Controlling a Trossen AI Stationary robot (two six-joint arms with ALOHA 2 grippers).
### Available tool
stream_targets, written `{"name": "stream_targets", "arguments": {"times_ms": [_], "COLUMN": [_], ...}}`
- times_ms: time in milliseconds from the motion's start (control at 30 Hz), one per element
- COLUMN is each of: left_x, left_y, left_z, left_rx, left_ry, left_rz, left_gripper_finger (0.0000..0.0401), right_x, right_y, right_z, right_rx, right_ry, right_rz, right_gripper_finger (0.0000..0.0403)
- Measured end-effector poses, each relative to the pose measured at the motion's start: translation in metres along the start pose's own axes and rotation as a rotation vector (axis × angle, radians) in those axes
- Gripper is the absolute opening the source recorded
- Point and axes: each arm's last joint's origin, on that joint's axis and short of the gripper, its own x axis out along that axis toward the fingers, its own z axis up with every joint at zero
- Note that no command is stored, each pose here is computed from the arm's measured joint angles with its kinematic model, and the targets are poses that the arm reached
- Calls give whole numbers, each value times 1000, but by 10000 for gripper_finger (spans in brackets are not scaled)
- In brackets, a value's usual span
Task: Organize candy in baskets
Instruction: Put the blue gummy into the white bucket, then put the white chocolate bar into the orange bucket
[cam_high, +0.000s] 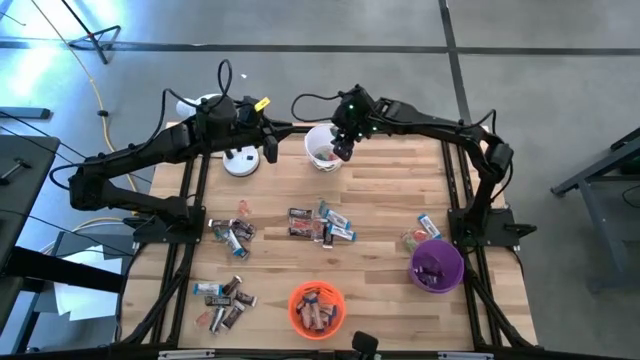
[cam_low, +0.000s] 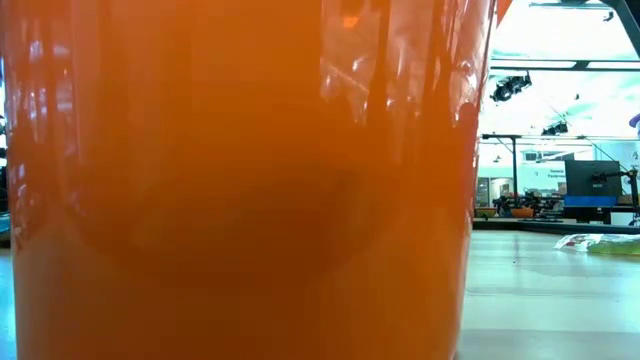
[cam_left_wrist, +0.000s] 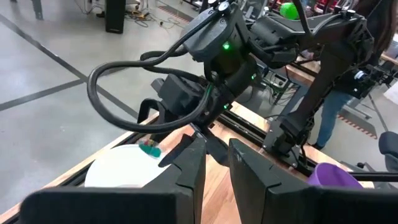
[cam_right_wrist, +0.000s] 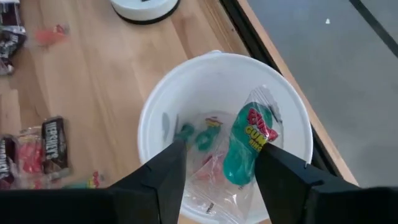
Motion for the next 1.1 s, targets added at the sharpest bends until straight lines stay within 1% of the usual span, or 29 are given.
{"name": "stream_targets", "arguments": {"times_ms": [67,200,267,400,467,567,633,767,900,1000,1100], "left_x": [0,0,0,0,0,0,0,0,0,0,0], "left_y": [0,0,0,0,0,0,0,0,0,0,0], "left_z": [0,0,0,1,1,1,1,1,1,1,1], "left_rx": [0,-1,-1,-1,0,0,0,0,8,8,8], "left_ry": [1,1,0,-7,-10,-11,-12,-12,-12,-12,-11], "left_rz": [0,-1,-1,-3,-4,-5,-5,-5,-5,-5,-5], "left_gripper_finger": [55,55,55,55,55,55,55,55,55,55,55], "right_x": [4,18,23,29,28,27,25,16,9,4,3], "right_y": [1,7,9,12,12,10,10,10,8,7,9], "right_z": [-2,-1,5,14,22,31,37,53,64,67,61], "right_rx": [-10,-75,-121,-213,-239,-238,-212,-120,-141,-143,-140], "right_ry": [25,81,104,193,223,270,302,276,276,273,338], "right_rz": [-5,-7,-38,-116,-142,-140,-122,-29,-76,-82,-78], "right_gripper_finger": [177,177,177,177,177,177,177,177,177,177,177]}}
